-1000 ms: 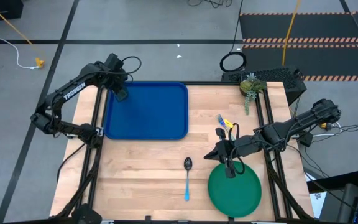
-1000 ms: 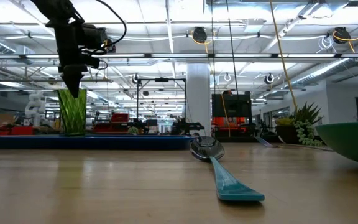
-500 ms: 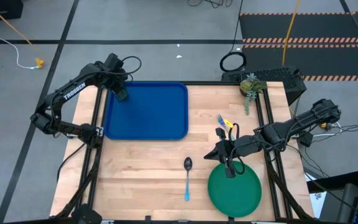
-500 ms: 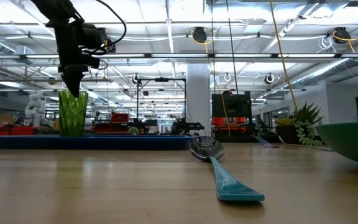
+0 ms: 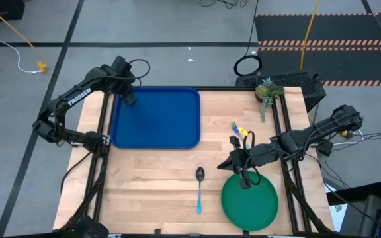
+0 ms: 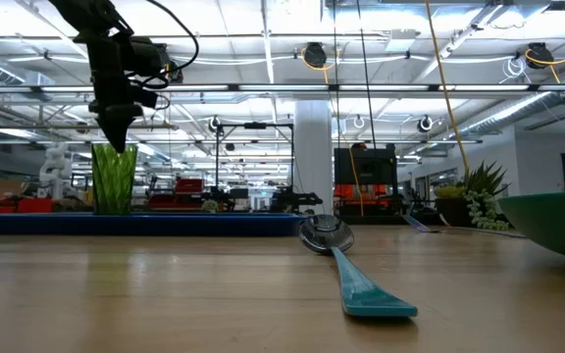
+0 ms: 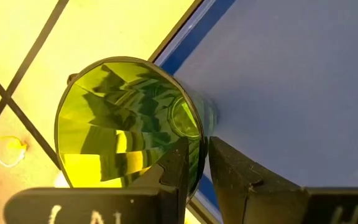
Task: Pick and place plate/cup/fork/spoon on tray
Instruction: Put the green glass on the blue tray, then put the green plate on the blue food tray
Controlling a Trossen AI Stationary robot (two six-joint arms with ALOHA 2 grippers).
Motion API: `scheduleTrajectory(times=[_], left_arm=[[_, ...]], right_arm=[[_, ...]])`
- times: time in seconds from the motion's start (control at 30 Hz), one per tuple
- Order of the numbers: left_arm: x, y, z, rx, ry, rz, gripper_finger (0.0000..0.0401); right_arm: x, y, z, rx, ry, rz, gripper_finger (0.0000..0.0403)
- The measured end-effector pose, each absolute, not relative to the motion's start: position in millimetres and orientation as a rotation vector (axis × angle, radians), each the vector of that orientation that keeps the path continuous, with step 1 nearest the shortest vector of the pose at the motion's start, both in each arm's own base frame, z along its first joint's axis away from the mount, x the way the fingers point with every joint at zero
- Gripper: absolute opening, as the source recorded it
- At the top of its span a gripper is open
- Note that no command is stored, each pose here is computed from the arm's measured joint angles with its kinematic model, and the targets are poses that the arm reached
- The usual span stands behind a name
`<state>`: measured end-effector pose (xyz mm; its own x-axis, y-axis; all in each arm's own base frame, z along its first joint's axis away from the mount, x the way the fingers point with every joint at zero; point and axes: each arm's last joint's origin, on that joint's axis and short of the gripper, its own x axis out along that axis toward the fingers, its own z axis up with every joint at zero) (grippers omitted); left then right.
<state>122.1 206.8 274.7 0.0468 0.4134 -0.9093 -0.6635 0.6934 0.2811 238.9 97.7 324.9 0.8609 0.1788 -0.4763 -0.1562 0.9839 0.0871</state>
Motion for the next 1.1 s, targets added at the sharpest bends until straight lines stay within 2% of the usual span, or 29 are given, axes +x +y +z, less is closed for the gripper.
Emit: scheduleTrajectory(times=[0.3, 0.6, 0.83, 1.1], left_arm=[[127, 206, 276, -0.246, 1.249, 0.857, 0.0071], [121, 202, 283, -0.233, 1.239, 0.967, 0.0134], [111, 186, 304, -0.220, 1.132, 1.022, 0.0147], [104, 145, 330, -0.304, 0.913, 0.983, 0.0148]], right_arm=[[239, 98, 325, 0.046, 0.504, 0.176, 0.0000], [239, 98, 325, 0.046, 0.504, 0.176, 0.0000], [239, 98, 325, 0.039, 0.503, 0.177, 0.0000], [239, 98, 325, 0.039, 0.503, 0.177, 0.0000]])
